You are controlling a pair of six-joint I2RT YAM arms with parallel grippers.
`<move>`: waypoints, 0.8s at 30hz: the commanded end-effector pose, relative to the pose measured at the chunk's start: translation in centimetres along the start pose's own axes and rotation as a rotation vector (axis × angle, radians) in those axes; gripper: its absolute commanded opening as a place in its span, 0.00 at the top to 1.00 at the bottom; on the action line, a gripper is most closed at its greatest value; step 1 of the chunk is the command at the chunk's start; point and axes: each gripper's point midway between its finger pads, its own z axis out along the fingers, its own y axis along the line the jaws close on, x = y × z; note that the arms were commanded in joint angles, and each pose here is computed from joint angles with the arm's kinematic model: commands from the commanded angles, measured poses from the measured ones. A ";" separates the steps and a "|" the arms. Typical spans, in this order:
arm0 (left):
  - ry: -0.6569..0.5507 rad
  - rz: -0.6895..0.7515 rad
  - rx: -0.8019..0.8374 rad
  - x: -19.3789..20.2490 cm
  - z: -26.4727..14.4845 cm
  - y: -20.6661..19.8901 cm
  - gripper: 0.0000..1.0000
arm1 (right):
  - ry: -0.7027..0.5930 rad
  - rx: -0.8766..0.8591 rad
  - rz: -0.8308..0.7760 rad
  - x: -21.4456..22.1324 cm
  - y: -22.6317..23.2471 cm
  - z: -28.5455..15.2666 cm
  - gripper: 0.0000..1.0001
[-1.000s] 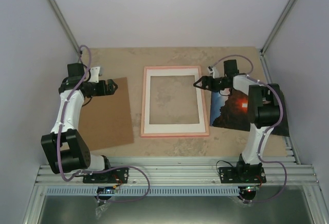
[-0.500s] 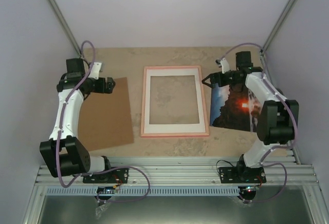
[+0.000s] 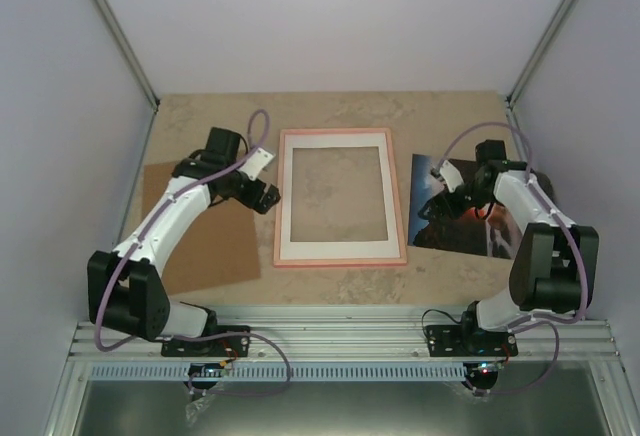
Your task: Put the photo into the frame
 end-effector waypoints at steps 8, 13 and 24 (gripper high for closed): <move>0.057 0.287 -0.015 -1.3 5.0 -6.6 0.01 | 0.249 0.154 -0.051 7.4 -4.6 -1.0 0.12; 0.058 0.513 -0.026 -2.3 8.2 -13.5 0.01 | 0.277 0.229 0.001 8.9 -8.1 -2.9 0.12; -0.004 0.762 -0.008 -2.8 14.6 -27.7 0.00 | 0.228 0.251 0.178 9.5 -13.5 -3.2 0.16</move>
